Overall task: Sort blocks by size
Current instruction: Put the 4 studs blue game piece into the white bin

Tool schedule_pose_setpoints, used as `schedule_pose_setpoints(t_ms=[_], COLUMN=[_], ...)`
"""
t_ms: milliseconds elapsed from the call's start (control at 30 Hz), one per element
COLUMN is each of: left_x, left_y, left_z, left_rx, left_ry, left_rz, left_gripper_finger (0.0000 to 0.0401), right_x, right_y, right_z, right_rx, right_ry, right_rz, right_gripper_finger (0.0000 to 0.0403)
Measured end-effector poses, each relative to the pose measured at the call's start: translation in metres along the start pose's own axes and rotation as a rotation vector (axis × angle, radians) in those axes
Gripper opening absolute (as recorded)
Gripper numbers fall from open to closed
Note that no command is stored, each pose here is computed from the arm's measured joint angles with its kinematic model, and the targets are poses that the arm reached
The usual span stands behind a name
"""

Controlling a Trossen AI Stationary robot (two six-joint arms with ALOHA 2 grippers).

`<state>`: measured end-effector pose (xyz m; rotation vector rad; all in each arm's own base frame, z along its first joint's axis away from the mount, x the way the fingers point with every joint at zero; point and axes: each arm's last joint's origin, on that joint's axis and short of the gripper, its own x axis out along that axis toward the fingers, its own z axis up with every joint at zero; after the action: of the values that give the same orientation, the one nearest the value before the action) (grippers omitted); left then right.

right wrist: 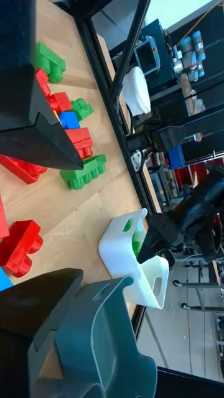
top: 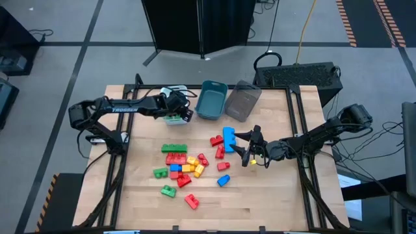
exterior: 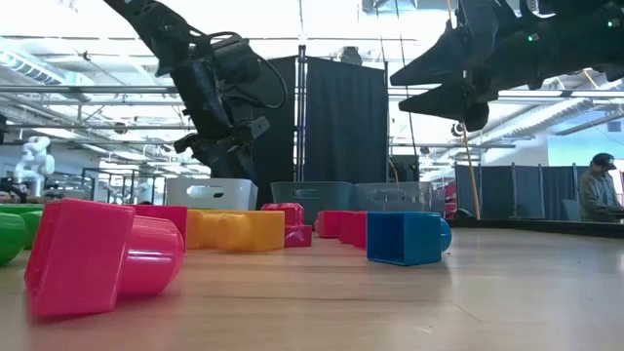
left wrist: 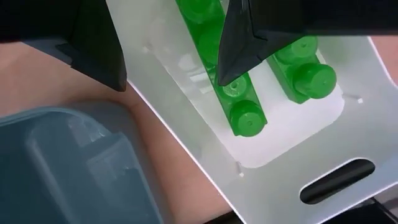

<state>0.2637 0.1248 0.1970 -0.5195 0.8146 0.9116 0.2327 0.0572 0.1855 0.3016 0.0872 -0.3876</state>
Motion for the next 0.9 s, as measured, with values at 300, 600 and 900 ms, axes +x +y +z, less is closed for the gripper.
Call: schedule_pose_setpoints(t_ms=[300,600,900], left_x=[-0.002,-0.004,-0.03], left_y=[0.005,0.005,0.012], left_z=[0.0,0.0,0.008], left_rx=[0.146,0.246,0.226], left_ry=[-0.034,-0.034,-0.107], left_rz=[0.119,0.119,0.118], left_gripper_finger=[0.0207,0.0205,0.0205], right_x=[0.0,0.0,0.0], right_y=[0.0,-0.001,-0.002], right_z=[-0.001,-0.002,-0.003], right_rx=[0.007,0.001,-0.009], right_ry=[0.008,0.015,0.026], right_rz=[-0.003,-0.006,-0.013], right_gripper_finger=[0.0258,0.0258,0.0258])
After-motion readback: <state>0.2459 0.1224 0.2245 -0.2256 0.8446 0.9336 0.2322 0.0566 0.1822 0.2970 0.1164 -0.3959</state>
